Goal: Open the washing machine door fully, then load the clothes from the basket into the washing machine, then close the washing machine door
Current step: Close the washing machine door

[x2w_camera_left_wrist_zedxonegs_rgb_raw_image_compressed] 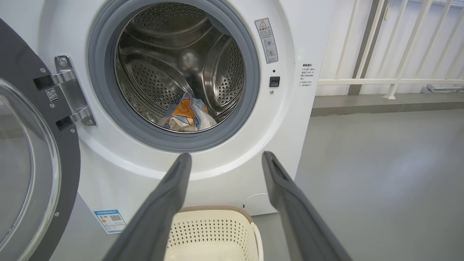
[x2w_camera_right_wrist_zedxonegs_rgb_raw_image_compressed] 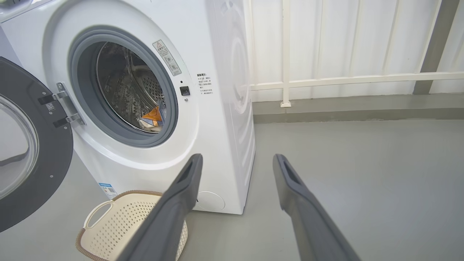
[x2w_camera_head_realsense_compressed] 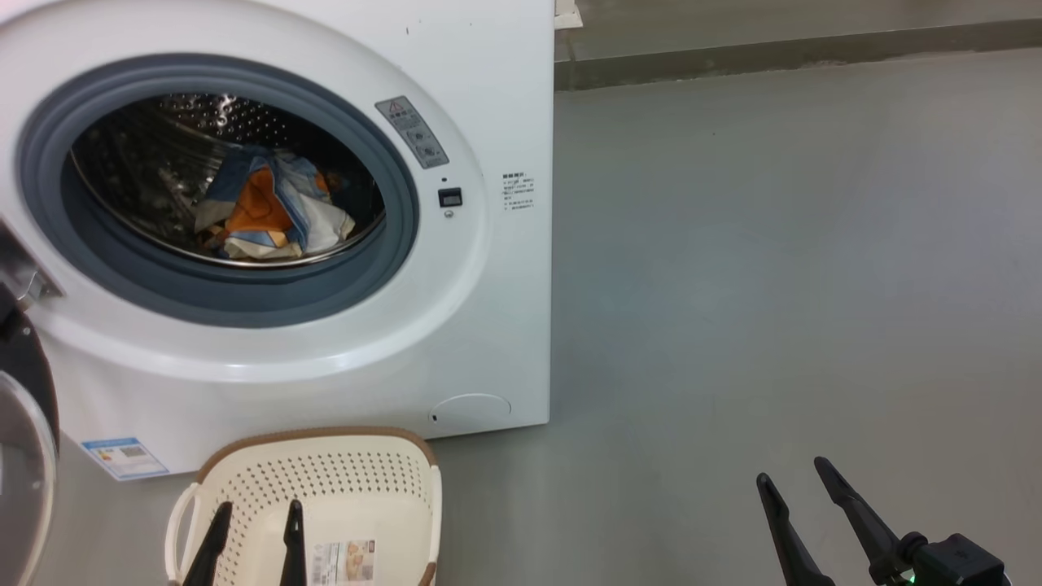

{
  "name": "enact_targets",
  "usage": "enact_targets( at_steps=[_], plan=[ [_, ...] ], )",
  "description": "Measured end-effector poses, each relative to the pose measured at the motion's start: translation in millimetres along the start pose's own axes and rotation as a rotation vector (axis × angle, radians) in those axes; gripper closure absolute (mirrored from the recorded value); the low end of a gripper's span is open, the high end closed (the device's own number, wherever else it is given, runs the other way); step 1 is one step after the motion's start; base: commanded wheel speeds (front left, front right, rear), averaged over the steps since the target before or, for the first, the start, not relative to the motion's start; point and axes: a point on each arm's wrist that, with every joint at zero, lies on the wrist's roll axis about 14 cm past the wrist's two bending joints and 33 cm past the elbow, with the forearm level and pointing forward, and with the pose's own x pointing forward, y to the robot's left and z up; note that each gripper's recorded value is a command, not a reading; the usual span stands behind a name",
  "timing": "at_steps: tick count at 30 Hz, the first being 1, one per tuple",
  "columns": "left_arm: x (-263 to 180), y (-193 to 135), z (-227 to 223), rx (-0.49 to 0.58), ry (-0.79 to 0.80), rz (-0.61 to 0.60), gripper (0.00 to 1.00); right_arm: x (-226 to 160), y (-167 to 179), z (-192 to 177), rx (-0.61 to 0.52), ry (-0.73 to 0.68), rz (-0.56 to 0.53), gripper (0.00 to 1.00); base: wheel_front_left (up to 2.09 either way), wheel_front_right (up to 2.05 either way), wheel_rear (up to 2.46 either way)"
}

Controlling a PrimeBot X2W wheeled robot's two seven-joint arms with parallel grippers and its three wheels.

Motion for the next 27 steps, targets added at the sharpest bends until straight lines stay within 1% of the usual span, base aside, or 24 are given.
enact_targets(
  at_steps=[6, 11, 27],
  plan=[
    [-0.9, -1.0, -2.8, 0.0, 0.014, -0.003, 0.0, 1.0, 1.0, -1.0, 0.004, 0.002, 0.002, 0.0, -1.56, 1.56, 0.0],
    [-1.8, 0.1, -4.2, 0.001, 0.021, 0.002, 0.0, 2.3, 2.0, -1.9, 0.007, 0.005, 0.004, 0.0, -0.87, 0.87, 0.0],
    [-2.5, 2.2, -4.6, 0.008, 0.024, 0.013, 0.0, 3.1, 2.0, -3.4, 0.008, 0.009, 0.004, 0.0, -0.07, 0.07, 0.0]
  ],
)
